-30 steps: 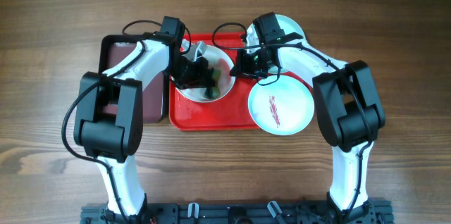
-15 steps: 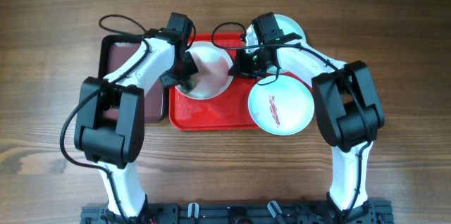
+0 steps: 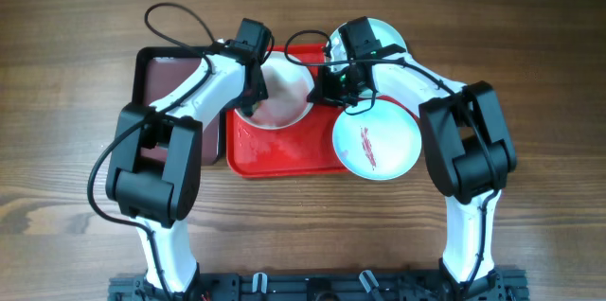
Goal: Clean dirty plates on tray and stack at the side
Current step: 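Scrub the white plate surface with the sponge in the left gripper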
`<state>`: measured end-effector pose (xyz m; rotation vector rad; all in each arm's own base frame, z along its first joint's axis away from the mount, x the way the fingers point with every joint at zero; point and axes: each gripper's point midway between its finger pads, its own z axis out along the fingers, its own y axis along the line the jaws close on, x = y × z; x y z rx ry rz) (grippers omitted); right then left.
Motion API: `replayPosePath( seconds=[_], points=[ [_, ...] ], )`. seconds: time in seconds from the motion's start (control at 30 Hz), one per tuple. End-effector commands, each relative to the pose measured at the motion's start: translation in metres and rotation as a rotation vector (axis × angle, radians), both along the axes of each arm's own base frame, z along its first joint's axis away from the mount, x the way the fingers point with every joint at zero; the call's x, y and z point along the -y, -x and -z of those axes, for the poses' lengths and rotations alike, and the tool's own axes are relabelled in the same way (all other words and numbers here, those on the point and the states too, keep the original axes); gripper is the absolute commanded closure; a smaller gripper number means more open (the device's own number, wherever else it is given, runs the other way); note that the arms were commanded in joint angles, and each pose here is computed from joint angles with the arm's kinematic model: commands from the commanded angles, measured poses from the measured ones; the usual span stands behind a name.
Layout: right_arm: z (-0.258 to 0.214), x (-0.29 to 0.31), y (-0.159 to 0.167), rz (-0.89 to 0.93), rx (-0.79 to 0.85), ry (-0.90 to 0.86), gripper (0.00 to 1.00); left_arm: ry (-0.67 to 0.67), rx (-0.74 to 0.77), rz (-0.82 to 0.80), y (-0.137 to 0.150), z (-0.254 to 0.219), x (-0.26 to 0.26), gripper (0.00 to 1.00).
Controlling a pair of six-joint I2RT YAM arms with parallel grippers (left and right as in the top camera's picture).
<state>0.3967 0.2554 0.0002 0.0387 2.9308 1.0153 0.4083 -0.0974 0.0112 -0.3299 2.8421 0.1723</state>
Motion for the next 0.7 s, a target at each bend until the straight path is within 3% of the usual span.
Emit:
replayPosePath(
  seconds=[0.0, 0.2, 0.27, 0.57, 0.67],
  points=[
    [0.032, 0.017, 0.008, 0.007, -0.04, 0.093, 0.96, -0.028, 0.08, 0.081, -0.022, 0.014, 0.007, 0.96],
    [0.032, 0.017, 0.008, 0.007, -0.04, 0.093, 0.96, 0.007, 0.208, 0.119, -0.052, 0.002, 0.02, 0.96],
    [0.032, 0.017, 0.008, 0.007, -0.04, 0.093, 0.96, 0.088, 0.21, 0.146, -0.053, 0.002, 0.035, 0.96],
    [0.032, 0.017, 0.009, 0.007, -0.041, 0.093, 0.96, 0.603, -0.016, 0.353, 0.006, -0.002, 0.136, 0.96],
    [0.032, 0.017, 0.009, 0.006, -0.041, 0.093, 0.96, 0.677, -0.06, 0.392, 0.02, -0.007, 0.154, 0.96]
  ],
)
